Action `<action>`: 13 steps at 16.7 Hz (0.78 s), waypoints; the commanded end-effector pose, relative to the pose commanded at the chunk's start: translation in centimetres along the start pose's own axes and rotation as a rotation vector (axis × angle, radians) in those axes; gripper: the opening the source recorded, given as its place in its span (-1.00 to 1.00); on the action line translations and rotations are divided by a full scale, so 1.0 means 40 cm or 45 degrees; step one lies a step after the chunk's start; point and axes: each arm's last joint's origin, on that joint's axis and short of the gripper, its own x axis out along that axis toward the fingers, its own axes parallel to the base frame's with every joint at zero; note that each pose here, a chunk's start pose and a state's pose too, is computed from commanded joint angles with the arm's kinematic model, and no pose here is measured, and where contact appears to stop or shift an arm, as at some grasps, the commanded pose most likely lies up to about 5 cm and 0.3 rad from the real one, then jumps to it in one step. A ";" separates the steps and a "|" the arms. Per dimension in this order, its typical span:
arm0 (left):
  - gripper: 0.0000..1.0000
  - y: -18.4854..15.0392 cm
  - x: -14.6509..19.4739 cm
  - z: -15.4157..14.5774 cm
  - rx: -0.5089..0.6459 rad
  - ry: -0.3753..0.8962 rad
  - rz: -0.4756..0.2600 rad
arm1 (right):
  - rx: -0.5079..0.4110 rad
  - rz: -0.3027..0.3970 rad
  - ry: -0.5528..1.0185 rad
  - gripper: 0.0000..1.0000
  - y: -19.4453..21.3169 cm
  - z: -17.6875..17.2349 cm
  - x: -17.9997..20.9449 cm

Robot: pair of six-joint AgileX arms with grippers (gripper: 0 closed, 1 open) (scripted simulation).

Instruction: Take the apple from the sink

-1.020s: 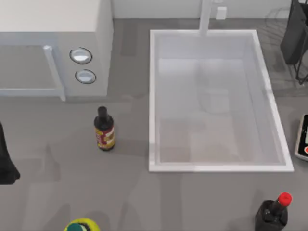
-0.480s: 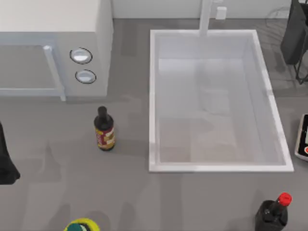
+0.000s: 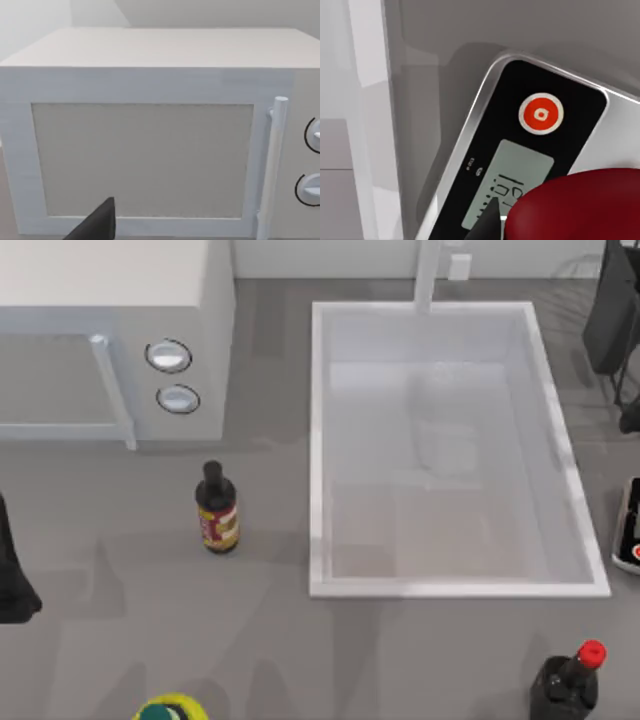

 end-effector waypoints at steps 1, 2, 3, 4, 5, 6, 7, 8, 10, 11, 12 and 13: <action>1.00 0.000 0.000 0.000 0.000 0.000 0.000 | 0.004 0.000 0.003 -1.00 -0.002 -0.004 0.018; 1.00 0.000 0.000 0.000 0.000 0.000 0.000 | 0.007 0.000 0.006 -1.00 -0.003 -0.007 0.030; 1.00 0.000 0.000 0.000 0.000 0.000 0.000 | 0.009 0.000 0.007 -1.00 -0.004 -0.009 0.035; 1.00 0.000 0.000 0.000 0.000 0.000 0.000 | 0.009 0.000 0.007 -1.00 -0.004 -0.009 0.035; 1.00 0.000 0.000 0.000 0.000 0.000 0.000 | 0.009 0.000 0.007 -1.00 -0.004 -0.009 0.035; 1.00 0.000 0.000 0.000 0.000 0.000 0.000 | 0.009 0.000 0.007 -1.00 -0.004 -0.009 0.035; 1.00 0.000 0.000 0.000 0.000 0.000 0.000 | 0.009 0.000 0.007 -0.85 -0.004 -0.009 0.035; 1.00 0.000 0.000 0.000 0.000 0.000 0.000 | 0.009 0.000 0.007 -0.70 -0.004 -0.009 0.035; 1.00 0.000 0.000 0.000 0.000 0.000 0.000 | 0.009 0.000 0.007 -0.40 -0.004 -0.009 0.035; 1.00 0.000 0.000 0.000 0.000 0.000 0.000 | 0.009 0.000 0.007 -0.25 -0.004 -0.009 0.035; 1.00 0.000 0.000 0.000 0.000 0.000 0.000 | 0.009 0.000 0.007 -0.10 -0.004 -0.009 0.035; 1.00 0.000 0.000 0.000 0.000 0.000 0.000 | 0.009 0.000 0.007 0.06 -0.004 -0.009 0.035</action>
